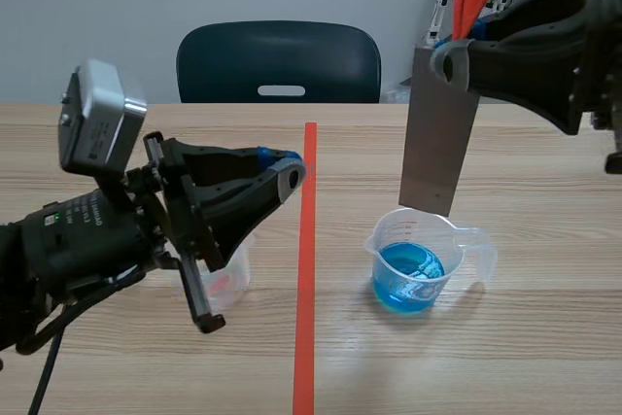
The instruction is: Do the redox reaction experiment. move the plate over the left beaker
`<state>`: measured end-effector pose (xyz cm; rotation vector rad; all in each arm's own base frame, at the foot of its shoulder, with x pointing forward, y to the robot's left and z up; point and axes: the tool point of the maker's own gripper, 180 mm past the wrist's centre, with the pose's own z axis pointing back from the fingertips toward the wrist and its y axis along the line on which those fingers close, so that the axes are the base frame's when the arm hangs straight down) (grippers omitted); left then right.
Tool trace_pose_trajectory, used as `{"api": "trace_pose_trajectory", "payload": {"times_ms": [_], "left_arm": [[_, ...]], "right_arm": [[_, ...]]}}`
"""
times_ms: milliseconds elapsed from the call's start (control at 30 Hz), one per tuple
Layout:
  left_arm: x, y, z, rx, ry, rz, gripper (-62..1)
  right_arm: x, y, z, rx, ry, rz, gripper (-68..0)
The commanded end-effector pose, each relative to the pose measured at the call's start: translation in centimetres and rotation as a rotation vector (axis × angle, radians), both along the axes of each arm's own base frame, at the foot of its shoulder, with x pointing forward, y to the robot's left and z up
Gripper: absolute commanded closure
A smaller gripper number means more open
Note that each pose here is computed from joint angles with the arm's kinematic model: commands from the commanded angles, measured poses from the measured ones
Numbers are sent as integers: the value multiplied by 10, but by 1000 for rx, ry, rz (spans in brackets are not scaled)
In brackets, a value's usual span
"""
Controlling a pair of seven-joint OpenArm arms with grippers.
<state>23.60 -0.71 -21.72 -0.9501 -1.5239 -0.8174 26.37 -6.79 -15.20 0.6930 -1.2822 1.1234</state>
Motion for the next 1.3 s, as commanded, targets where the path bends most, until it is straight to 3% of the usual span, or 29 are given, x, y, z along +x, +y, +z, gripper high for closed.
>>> {"api": "trace_pose_trajectory", "payload": {"times_ms": [0,233,267,333,467,533,700,933,1067,1267], "left_arm": [[-6,5,9,-34,-9,10,-32],[-29,27,8,-18,27,67,-35],[-33,30,7,-14,35,78,-60],[-40,37,7,-6,52,99,-172],[-54,49,5,12,87,137,-500],[-63,53,2,23,112,151,-623],[-75,74,-10,45,163,264,-623],[-83,108,-23,65,211,494,-623],[-95,112,-34,70,284,557,-623],[-104,110,-59,144,397,580,-623]], "right_arm": [[3,0,10,13,-31,0,-5],[7,10,13,60,-45,-8,-5],[9,12,13,59,-46,-12,-5],[12,16,11,55,-45,-21,-5],[18,25,9,52,-39,-37,-5],[21,29,10,57,-40,-42,-5],[28,43,11,63,-31,-55,-5],[31,65,11,67,-10,-44,-5],[27,82,11,64,-6,3,-5],[25,107,8,53,7,72,-5]]}}
